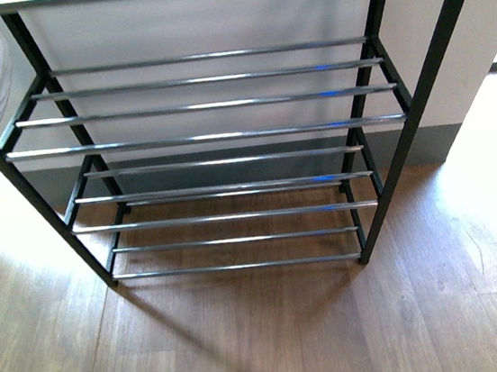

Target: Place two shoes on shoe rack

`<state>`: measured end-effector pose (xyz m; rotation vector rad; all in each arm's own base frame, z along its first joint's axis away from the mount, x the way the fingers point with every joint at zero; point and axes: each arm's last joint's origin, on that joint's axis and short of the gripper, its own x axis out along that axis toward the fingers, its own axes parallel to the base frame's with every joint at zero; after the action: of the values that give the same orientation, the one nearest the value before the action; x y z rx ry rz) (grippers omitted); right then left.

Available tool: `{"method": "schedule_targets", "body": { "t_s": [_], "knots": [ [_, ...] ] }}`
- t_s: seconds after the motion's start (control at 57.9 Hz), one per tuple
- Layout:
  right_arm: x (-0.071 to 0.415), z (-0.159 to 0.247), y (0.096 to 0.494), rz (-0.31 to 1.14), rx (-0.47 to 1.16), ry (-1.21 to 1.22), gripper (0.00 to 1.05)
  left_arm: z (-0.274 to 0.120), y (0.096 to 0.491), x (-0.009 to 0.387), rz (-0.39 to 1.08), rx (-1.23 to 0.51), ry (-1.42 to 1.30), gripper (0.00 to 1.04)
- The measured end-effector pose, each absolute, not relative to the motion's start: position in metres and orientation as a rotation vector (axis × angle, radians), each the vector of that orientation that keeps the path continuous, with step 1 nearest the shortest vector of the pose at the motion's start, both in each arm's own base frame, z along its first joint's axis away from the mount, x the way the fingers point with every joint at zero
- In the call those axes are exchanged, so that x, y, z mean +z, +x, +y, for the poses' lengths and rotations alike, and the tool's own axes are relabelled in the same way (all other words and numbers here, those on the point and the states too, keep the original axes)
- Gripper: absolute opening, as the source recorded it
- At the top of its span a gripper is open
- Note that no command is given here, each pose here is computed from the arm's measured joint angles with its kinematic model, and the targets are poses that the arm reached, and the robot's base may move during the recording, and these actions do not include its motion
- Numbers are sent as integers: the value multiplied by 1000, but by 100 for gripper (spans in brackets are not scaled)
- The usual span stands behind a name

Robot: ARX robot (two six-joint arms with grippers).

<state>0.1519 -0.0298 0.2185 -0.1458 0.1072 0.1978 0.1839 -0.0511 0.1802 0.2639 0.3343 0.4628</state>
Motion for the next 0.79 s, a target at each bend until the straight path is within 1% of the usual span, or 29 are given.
{"method": "schedule_targets", "body": {
  "t_s": [0.432, 0.501, 0.57, 0.656, 0.794],
  "knots": [
    [219, -30, 152, 106, 202, -146, 1, -51, 184, 180, 334, 464, 264, 2],
    [220, -28, 153, 113, 320, -78, 1, -51, 184, 180, 333, 466, 264, 2],
    [224, -20, 158, 149, 354, -25, 1, -51, 184, 180, 333, 466, 264, 2],
    [228, -6, 171, 178, 359, 22, 1, -51, 184, 180, 334, 463, 264, 2],
    [237, 26, 200, 178, 376, 59, 1, -51, 184, 180, 334, 464, 264, 2]
  ]
}}
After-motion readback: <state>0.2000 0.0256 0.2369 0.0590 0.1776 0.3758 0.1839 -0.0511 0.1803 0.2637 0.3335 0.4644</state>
